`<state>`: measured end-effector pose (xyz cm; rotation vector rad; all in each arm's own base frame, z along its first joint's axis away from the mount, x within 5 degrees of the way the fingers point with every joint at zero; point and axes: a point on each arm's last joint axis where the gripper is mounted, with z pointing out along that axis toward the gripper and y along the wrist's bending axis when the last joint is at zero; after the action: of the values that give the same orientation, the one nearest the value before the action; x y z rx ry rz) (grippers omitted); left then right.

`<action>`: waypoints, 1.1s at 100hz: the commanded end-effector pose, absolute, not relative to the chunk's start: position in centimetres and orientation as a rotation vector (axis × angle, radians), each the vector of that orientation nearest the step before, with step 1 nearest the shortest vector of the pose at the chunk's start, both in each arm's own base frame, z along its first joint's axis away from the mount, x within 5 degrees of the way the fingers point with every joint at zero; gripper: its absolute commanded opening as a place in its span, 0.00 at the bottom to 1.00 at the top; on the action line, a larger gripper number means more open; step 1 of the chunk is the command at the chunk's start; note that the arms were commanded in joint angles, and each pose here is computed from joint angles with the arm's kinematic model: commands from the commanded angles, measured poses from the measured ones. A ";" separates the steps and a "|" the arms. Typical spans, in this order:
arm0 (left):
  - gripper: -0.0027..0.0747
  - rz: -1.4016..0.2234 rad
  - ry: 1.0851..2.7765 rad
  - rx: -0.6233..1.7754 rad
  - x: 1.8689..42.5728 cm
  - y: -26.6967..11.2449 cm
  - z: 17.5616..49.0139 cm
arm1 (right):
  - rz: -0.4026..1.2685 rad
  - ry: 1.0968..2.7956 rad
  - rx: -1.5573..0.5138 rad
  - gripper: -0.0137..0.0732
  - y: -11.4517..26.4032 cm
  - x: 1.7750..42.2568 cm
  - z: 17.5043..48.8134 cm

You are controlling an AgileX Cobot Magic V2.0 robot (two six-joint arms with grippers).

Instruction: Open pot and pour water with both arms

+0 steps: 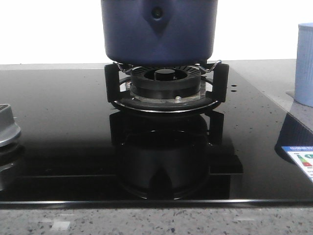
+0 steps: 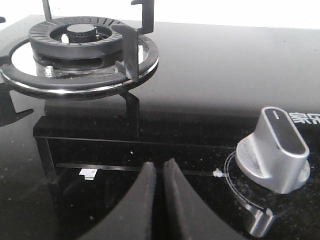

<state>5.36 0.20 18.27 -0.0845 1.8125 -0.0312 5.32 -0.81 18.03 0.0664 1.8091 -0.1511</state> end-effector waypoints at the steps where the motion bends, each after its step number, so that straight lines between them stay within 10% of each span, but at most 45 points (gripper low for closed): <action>1: 0.01 -0.043 1.781 -0.094 5.4 0.2 17.3 | -0.157 1.797 0.071 0.08 -0.8 5.3 17.4; 75: 0.01 -0.043 1.781 -0.094 5.4 0.2 17.3 | -0.159 1.785 0.069 0.08 -0.8 5.3 17.5; 110: 0.01 -0.132 1.587 -0.139 5.6 0.0 19.1 | -0.173 1.296 0.036 0.08 -0.6 5.2 21.9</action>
<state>5.46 0.19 18.69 -0.0772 1.7651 -0.0300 5.58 -0.73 20.73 0.0432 1.5055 -0.1637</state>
